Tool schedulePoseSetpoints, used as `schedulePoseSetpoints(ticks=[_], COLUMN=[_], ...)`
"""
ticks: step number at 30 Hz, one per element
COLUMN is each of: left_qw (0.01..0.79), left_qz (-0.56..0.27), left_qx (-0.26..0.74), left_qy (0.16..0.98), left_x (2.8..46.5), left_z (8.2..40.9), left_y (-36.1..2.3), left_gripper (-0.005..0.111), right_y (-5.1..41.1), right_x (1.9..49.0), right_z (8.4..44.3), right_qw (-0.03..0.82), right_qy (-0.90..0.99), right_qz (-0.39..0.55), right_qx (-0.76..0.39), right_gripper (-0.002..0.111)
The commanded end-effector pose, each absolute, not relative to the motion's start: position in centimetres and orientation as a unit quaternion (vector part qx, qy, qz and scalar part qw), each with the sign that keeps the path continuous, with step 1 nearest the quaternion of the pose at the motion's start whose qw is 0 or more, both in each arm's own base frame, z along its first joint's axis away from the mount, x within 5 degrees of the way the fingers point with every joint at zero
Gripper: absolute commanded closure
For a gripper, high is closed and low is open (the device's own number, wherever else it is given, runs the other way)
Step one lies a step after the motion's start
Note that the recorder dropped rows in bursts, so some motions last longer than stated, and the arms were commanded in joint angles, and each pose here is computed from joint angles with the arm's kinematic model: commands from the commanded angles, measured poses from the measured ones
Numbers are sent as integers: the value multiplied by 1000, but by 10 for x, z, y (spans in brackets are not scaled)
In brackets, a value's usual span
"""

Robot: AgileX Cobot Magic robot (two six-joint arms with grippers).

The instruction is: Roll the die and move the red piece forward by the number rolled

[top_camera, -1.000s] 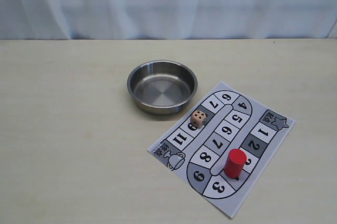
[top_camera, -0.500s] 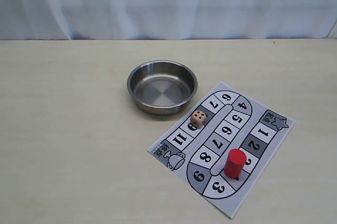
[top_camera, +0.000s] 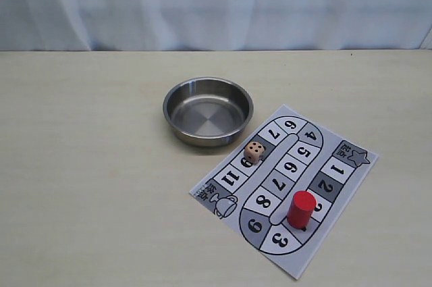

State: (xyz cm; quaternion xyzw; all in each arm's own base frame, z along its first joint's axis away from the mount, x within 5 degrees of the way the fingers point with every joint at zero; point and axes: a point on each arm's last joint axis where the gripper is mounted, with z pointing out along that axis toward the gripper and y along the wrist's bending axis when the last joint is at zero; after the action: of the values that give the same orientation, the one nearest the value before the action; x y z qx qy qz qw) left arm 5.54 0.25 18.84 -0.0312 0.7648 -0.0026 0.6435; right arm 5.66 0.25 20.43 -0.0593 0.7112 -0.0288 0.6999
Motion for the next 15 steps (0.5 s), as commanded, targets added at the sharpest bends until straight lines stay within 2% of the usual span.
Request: schedulePoseSetpoints(ticks=[1, 15], left_qw=[650, 650], left_qz=[-5, -5], left_qx=[-33, -33], left_qy=[759, 759], left_x=[55, 55], left_z=[191, 191], left_y=[2, 2], left_gripper=[107, 107], right_y=[3, 3], right_x=[56, 56], right_z=[198, 199], right_qw=[679, 680], right_qy=[731, 731], right_qz=[-26, -14], right_qx=[-60, -48], right_gripper=[104, 104])
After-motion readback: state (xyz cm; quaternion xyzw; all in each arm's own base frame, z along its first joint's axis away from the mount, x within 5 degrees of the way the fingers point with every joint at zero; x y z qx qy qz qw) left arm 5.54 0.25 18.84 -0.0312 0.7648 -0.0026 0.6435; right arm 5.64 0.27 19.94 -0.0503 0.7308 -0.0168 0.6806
